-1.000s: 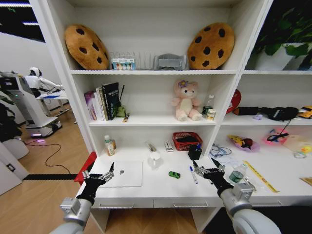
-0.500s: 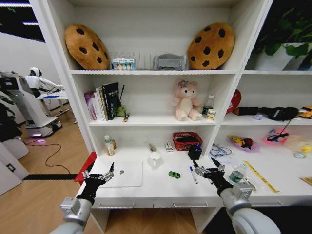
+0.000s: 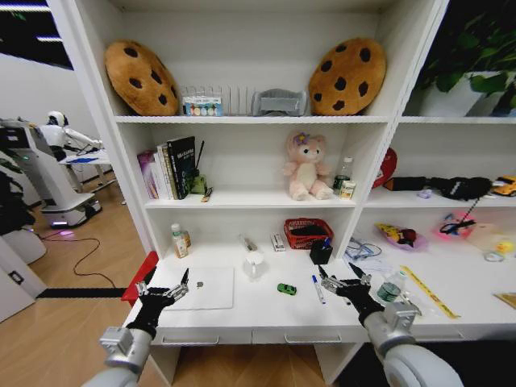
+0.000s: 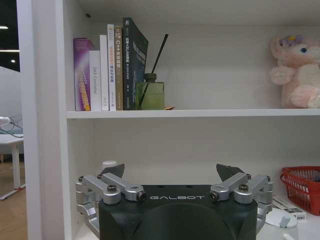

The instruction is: Organize the objects on the table.

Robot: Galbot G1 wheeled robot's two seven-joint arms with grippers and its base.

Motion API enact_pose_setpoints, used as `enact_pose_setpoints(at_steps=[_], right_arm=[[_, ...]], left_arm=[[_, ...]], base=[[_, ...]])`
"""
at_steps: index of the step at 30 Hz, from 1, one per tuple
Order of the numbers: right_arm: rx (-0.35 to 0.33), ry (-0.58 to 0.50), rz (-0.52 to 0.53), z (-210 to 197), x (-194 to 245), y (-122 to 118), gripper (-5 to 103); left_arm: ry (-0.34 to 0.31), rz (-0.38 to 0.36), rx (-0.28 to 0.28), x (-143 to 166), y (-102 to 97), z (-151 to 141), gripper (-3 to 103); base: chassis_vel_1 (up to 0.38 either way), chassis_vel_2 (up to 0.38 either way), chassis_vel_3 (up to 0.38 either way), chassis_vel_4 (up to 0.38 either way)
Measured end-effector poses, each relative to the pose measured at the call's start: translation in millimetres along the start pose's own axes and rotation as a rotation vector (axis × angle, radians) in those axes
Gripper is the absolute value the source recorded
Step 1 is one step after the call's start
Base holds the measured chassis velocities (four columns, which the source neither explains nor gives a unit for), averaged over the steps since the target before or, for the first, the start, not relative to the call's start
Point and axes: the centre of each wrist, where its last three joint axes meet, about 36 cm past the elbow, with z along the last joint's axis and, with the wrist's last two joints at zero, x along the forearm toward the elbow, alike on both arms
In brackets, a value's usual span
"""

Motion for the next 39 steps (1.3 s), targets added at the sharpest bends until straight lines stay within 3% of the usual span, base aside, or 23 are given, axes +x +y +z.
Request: enact_pose_setpoints(at_steps=[22,35,38,39], right_arm=[[0.01,-0.017,0.0,0,5,3,100],[0.051,0.009,-0.06,4,3,4,100],[0.082,0.037,-0.116,11,-2,3,100],[0.139,0.067,-0.228,14,-9,-4,100]], left_arm=[[0.0,0.001,0.0,0,-0.1,0,100],[0.0,0.0,0.0,0,0.1,0,100],[0.0,0.0,0.0,0,0.1,0,100],[0.0,0.0,0.0,0,0.1,0,100]], base=[[-0.239,-0.245,0.255,0.246],[0.021,-0.003,0.014,-0.008],[0.008,0.038,-0.016,-0.024],[0.0,0.0,0.0,0.0]])
